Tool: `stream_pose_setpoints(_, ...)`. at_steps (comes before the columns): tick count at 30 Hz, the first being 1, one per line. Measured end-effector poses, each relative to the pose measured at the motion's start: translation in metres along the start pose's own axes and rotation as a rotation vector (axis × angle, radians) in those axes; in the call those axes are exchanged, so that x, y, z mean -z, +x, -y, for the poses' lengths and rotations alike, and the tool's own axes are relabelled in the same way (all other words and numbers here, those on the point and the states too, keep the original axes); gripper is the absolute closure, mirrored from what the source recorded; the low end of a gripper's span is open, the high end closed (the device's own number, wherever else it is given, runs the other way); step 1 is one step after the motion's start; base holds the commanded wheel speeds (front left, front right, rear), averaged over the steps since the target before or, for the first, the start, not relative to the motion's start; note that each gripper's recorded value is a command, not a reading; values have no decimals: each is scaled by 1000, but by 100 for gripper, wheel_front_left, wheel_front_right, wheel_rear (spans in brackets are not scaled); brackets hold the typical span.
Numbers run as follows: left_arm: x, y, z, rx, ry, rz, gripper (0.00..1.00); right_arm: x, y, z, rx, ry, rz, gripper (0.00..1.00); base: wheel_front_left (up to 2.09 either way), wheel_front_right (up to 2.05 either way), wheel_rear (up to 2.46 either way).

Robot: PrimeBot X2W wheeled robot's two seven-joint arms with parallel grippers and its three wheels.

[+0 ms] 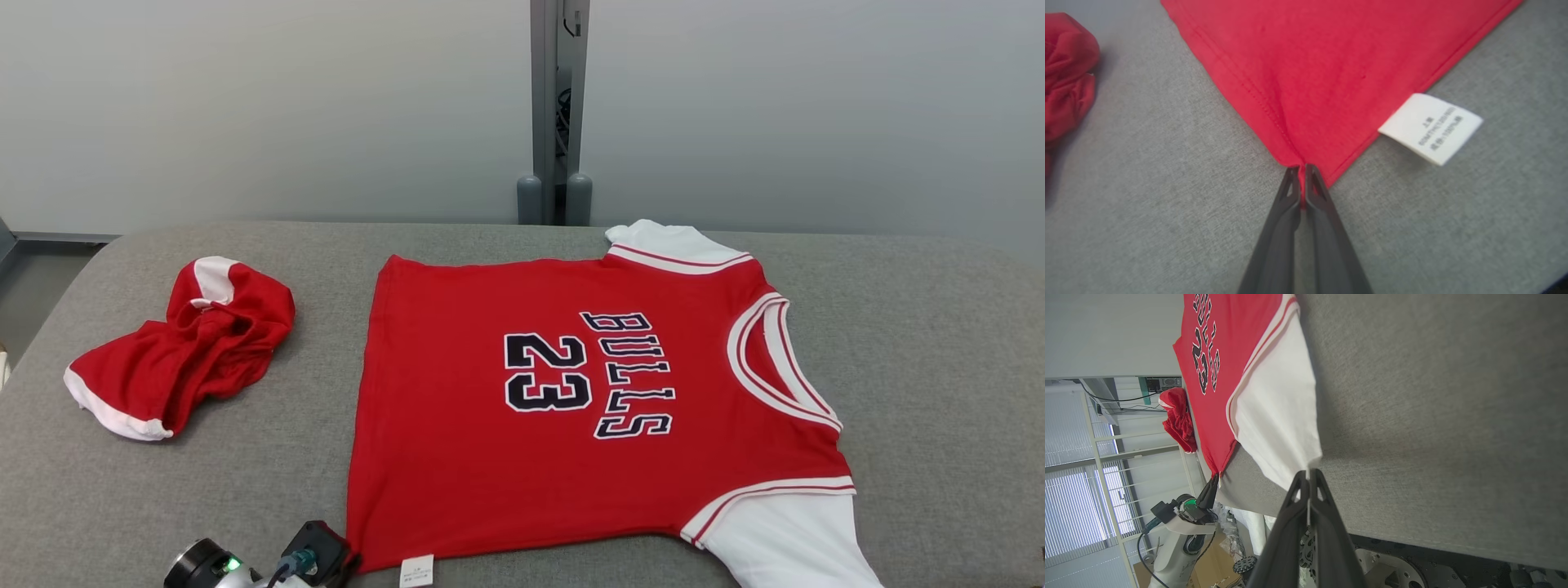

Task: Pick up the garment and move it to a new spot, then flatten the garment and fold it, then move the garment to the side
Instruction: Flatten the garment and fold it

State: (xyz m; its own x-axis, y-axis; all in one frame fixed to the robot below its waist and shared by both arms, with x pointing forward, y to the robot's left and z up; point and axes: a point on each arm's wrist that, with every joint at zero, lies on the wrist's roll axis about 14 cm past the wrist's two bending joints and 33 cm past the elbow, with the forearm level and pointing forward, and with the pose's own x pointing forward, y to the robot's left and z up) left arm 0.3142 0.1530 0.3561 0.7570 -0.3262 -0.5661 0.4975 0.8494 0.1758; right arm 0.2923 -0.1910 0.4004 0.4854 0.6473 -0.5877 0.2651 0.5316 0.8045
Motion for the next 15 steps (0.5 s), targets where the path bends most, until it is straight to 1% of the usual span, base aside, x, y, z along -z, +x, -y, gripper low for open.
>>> stream_pose_setpoints(6, 12, -13, 9, 69, -2, -63, 100, 11, -12, 10, 24, 2, -46, 100, 0, 0, 0)
stream_pose_setpoints(12, 24, -40, 36, 213, -46, -166, 100, 26, -22, 20, 51, -6, -87, 100, 0, 0, 0)
stream_pose_setpoints(15, 26, -53, 39, 258, -66, -208, 100, 31, -25, 23, 60, -7, -99, 100, 0, 0, 0)
